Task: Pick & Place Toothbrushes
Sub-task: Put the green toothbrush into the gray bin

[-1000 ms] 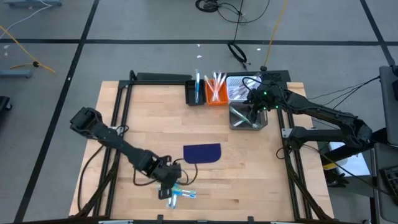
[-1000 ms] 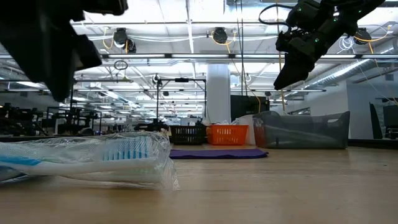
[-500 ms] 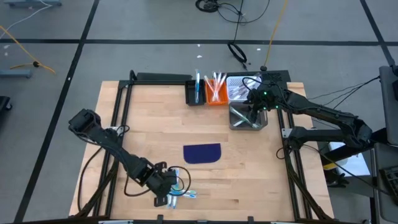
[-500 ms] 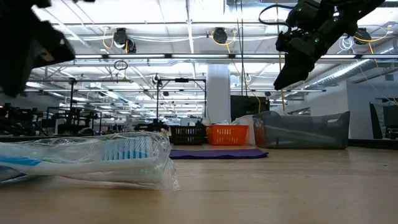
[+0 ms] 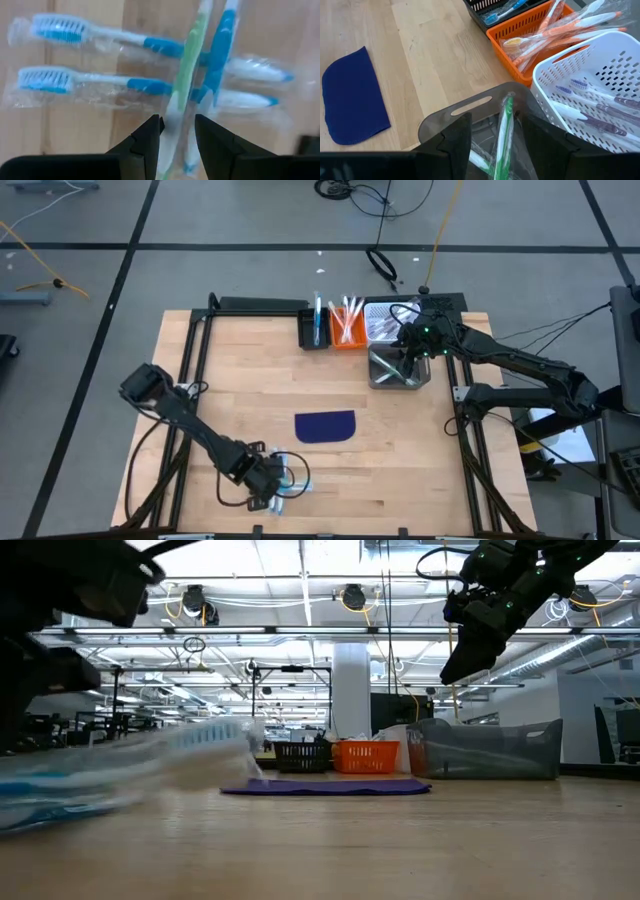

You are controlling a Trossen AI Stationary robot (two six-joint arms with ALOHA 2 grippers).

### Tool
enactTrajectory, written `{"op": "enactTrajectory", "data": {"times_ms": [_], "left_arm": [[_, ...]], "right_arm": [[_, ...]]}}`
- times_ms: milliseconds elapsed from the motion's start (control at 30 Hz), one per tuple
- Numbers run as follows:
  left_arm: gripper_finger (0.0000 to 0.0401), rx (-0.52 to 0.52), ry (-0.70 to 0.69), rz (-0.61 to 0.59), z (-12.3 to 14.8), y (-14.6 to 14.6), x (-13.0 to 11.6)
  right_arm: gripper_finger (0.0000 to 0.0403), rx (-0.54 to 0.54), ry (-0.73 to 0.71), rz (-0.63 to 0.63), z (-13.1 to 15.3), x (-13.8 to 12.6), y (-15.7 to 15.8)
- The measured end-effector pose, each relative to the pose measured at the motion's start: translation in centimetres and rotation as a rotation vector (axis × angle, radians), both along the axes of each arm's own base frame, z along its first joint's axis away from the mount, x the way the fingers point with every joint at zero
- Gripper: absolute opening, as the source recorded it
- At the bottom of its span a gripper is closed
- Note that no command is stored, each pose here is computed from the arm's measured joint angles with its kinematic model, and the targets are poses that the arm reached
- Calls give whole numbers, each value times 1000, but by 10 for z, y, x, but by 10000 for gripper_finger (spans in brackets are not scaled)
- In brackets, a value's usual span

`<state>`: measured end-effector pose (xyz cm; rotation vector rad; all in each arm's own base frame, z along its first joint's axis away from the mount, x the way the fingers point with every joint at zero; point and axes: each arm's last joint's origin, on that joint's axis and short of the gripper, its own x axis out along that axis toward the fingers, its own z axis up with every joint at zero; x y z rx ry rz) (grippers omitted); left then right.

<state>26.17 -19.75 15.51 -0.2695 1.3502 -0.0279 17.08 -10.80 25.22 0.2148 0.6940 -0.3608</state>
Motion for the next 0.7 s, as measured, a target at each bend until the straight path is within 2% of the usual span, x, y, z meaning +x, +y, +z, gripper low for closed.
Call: {"op": "enactTrajectory", "data": {"times_ms": [167,333,433,567,700], "left_arm": [[122,63,54,-6,-10,3,-2],[117,63,58,-15,-12,4,-1],[88,55,56,-11,-7,6,-1],[19,38,37,1,1,10,0],[16,20,13,19,9,13,0]], "right_arm": [[166,-1,-1,0,0,0,0],[164,-2,-3,0,0,0,0],[163,-1,-3,0,0,0,0],[163,-2,-3,0,0,0,0],[164,-2,-3,0,0,0,0]]}}
